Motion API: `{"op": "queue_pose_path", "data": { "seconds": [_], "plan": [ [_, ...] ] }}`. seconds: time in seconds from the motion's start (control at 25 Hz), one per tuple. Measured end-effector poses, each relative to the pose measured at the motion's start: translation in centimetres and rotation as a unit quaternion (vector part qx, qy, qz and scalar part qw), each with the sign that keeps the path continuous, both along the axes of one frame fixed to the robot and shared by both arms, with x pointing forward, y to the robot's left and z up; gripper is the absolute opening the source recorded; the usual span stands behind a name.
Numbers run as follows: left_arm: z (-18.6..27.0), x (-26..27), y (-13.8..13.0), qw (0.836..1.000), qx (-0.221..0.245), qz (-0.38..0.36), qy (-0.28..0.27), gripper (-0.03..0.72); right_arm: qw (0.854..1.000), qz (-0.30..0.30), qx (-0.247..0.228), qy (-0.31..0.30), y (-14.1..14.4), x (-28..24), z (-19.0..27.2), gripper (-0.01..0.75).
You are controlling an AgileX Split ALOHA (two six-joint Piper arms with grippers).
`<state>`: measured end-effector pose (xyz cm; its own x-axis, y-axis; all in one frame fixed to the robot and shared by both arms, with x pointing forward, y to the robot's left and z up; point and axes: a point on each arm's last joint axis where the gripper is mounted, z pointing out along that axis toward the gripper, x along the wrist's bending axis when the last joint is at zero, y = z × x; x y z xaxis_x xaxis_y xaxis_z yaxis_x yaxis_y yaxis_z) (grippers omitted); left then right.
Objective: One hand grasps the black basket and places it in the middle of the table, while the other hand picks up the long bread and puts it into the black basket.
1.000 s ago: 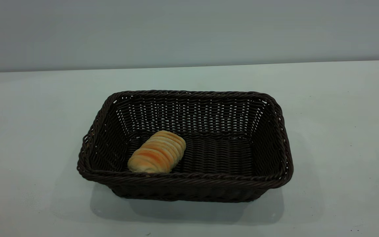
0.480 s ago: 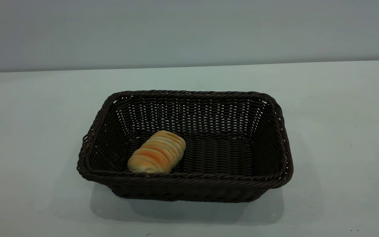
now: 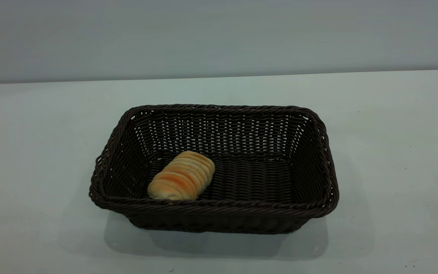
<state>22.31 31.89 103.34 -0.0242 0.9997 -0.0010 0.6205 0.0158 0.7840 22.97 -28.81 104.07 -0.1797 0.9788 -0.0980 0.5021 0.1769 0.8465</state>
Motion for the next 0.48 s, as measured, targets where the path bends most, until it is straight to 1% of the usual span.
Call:
{"op": "queue_pose_path", "data": {
  "seconds": [0.12,0.48],
  "plan": [
    [0.01,-0.06,-0.06,1.000,0.000,0.018,0.000,0.536,1.000,0.000,0.000,0.000,0.00,-0.01,0.00,0.429],
    [0.01,-0.06,-0.07,1.000,0.000,0.018,0.000,0.536,1.000,0.000,0.000,0.000,0.00,-0.01,0.00,0.429]
  ]
}}
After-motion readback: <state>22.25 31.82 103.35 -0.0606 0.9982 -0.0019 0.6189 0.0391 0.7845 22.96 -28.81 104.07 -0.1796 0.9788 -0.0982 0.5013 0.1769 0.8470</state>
